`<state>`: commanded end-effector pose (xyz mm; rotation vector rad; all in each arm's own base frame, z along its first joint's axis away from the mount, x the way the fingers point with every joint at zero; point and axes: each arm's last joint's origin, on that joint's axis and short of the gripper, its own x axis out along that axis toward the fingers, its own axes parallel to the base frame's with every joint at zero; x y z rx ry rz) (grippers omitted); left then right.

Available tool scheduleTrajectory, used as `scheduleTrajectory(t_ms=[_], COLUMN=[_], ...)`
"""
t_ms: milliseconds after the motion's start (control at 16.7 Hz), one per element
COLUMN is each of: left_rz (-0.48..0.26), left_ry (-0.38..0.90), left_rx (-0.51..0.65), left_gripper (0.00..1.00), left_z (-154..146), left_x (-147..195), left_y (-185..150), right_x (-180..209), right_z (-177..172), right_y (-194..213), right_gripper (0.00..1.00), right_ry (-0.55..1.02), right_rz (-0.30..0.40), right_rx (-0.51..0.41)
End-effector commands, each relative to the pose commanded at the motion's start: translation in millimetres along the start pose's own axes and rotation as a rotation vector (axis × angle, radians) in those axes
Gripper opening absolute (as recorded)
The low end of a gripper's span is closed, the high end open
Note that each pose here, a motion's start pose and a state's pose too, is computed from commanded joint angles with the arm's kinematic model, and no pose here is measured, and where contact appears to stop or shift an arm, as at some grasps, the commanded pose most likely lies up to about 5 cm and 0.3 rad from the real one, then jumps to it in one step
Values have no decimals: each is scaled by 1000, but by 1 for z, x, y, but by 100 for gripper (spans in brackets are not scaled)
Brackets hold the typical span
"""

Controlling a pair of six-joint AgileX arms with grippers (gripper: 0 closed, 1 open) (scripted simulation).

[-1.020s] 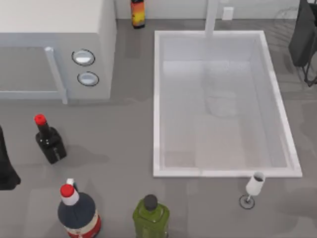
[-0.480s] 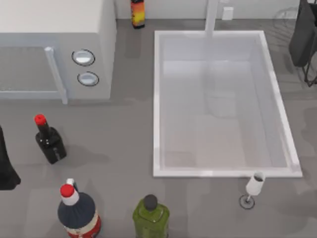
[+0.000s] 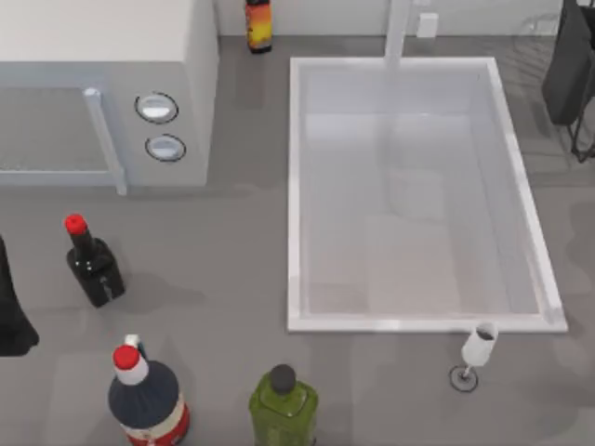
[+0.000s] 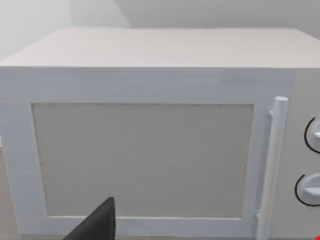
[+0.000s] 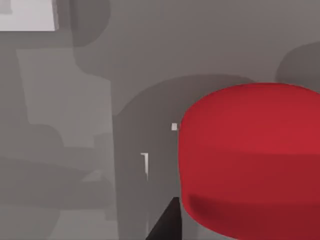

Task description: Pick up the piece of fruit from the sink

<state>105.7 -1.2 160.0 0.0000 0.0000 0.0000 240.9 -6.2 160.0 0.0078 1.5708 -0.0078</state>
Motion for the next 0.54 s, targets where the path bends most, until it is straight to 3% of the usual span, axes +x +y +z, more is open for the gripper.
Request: scheduleTrajectory(t_ms=[180,540], left_rz=[0,0], left_ry=[0,0], left_rx=[0,0], left_gripper=[100,100], left_z=[0,0], left_x=[0,0], left_y=[0,0], right_x=[0,0], right_z=[0,0], right_y=[0,0], right_gripper=[98,100], right_ry=[0,0], right_rz=[0,0], right_rx=[0,0])
